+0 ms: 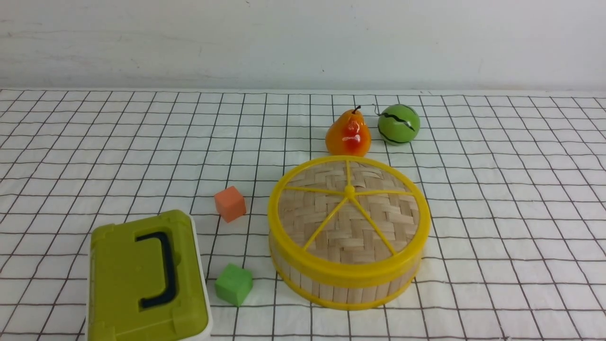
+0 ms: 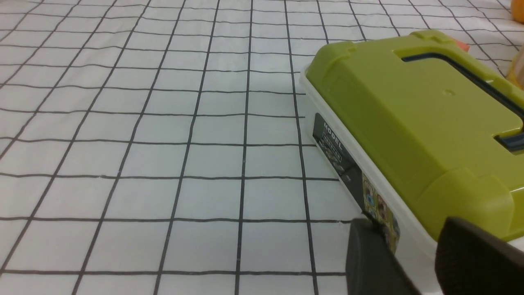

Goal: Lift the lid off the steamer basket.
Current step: Use the right arm to lift the lid of the steamer

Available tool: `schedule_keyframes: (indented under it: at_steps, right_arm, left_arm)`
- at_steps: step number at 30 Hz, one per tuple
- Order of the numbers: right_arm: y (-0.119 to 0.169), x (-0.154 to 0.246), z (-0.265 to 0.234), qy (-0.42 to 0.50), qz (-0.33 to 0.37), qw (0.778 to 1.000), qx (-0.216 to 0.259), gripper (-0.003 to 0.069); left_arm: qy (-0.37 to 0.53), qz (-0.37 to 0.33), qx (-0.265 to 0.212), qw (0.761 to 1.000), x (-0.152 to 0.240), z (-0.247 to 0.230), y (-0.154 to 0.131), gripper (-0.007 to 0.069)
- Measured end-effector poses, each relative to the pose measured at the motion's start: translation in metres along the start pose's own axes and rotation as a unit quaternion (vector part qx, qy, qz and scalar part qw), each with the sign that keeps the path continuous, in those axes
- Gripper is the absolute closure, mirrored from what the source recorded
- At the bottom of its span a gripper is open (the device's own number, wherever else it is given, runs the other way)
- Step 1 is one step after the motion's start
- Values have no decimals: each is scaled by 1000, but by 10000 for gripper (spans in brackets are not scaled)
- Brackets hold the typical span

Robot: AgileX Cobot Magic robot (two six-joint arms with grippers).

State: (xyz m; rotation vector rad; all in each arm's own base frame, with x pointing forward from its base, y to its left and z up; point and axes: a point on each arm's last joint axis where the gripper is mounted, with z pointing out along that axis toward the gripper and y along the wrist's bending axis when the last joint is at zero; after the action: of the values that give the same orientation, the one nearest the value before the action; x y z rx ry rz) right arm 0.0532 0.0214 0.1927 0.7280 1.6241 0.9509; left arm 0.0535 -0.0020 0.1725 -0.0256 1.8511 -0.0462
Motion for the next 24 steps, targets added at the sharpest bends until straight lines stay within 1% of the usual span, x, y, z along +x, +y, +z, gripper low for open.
schedule_keyframes:
  at_steps: [2,4,5,6,7,8,9,10,11,13,14,15,16,17,19,20,21,22,23,24]
  right_arm:
    - [13,-3,-4,11,-81,997,-13,539]
    - [35,-10,-9,25,-187,981,-31,544]
    - [46,-14,-11,33,-222,974,-36,558]
    - [52,-16,-12,38,-231,971,-38,561]
    - [76,-27,-13,61,-294,953,-43,602]
    - [86,-32,-13,69,-321,944,-45,627]
    - [110,-43,-12,88,-358,928,-52,660]
    - [124,-50,-10,99,-383,917,-57,675]
    - [133,-55,-6,117,-398,908,-56,678]
    - [164,-71,-1,144,-443,882,-66,681]
    - [178,-79,6,172,-469,863,-70,681]
    - [180,-80,8,177,-471,861,-71,681]
    - [195,-88,20,222,-486,842,-78,681]
    - [201,-91,29,252,-494,828,-82,681]
    - [211,-93,48,316,-507,797,-89,678]
    - [214,-92,59,348,-516,778,-89,676]
    - [215,-91,60,356,-521,771,-89,676]
    - [215,-88,72,388,-525,753,-83,673]
    - [218,-85,88,420,-539,727,-71,672]
    - [219,-81,100,439,-548,710,-57,671]
  left_arm:
    - [0,0,0,1000,0,0,0,386]
    - [0,0,0,1000,0,0,0,386]
    - [0,0,0,1000,0,0,0,386]
    - [0,0,0,1000,0,0,0,386]
    - [0,0,0,1000,0,0,0,386]
    - [0,0,0,1000,0,0,0,386]
    - [0,0,0,1000,0,0,0,386]
    - [0,0,0,1000,0,0,0,386]
    - [0,0,0,1000,0,0,0,386]
    - [0,0,0,1000,0,0,0,386]
    - [0,0,0,1000,0,0,0,386]
    - [0,0,0,1000,0,0,0,386]
    - [0,0,0,1000,0,0,0,386]
    - [0,0,0,1000,0,0,0,386]
    - [0,0,0,1000,0,0,0,386]
    - [0,0,0,1000,0,0,0,386]
    - [0,0,0,1000,0,0,0,386]
    - [0,0,0,1000,0,0,0,386]
    - [0,0,0,1000,0,0,0,386]
    - [0,0,0,1000,0,0,0,386]
